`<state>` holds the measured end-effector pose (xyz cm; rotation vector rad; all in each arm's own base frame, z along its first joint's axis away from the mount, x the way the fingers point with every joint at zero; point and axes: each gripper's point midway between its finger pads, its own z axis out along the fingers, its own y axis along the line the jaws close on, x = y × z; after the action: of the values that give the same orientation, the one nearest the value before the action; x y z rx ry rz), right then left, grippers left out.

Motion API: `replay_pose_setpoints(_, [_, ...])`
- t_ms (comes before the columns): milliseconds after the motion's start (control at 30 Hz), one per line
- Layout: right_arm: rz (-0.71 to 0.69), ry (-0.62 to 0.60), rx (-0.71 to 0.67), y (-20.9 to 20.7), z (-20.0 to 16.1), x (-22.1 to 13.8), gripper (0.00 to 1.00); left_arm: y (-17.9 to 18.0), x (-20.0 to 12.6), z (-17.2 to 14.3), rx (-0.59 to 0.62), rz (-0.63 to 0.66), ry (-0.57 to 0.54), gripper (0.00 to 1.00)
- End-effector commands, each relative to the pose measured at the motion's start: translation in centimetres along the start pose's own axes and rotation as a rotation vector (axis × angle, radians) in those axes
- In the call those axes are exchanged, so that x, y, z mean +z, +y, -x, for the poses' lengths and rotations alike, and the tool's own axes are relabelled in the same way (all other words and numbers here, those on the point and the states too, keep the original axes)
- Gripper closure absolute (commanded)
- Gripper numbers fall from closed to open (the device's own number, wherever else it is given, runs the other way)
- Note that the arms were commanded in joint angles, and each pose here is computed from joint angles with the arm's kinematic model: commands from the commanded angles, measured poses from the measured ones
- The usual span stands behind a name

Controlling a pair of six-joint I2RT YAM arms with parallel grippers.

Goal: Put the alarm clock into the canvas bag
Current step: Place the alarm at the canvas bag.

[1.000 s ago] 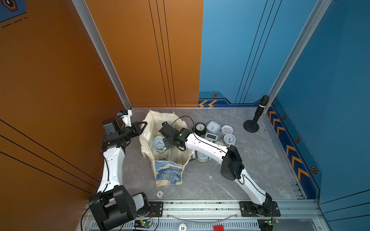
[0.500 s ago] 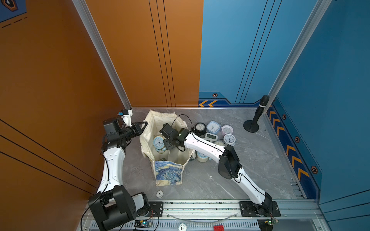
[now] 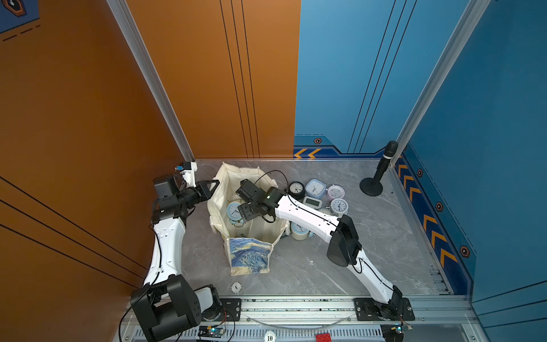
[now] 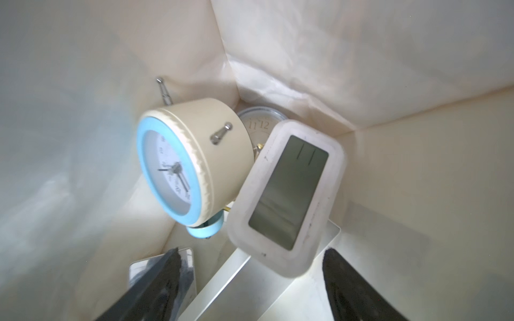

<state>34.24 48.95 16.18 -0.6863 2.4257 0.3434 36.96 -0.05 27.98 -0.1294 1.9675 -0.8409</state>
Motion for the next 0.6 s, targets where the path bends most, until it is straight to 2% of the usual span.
replay_pose_setpoints(0, [0.046,-0.075,0.010,0.9,2.4,-5.0,0.17,-0.2,0.5,-0.3,0.007,-0.012,0.005,1.00])
replay_pose_setpoints(267, [0.088,-0.148,0.012,1.1,4.4,-9.9,0.18,0.0,0.6,-0.5,0.007,-0.006,0.008,1.00])
replay_pose_setpoints(567, [0.045,-0.222,-0.010,-1.1,6.0,-14.5,0.17,-0.1,0.6,-0.4,0.012,-0.004,0.006,1.00])
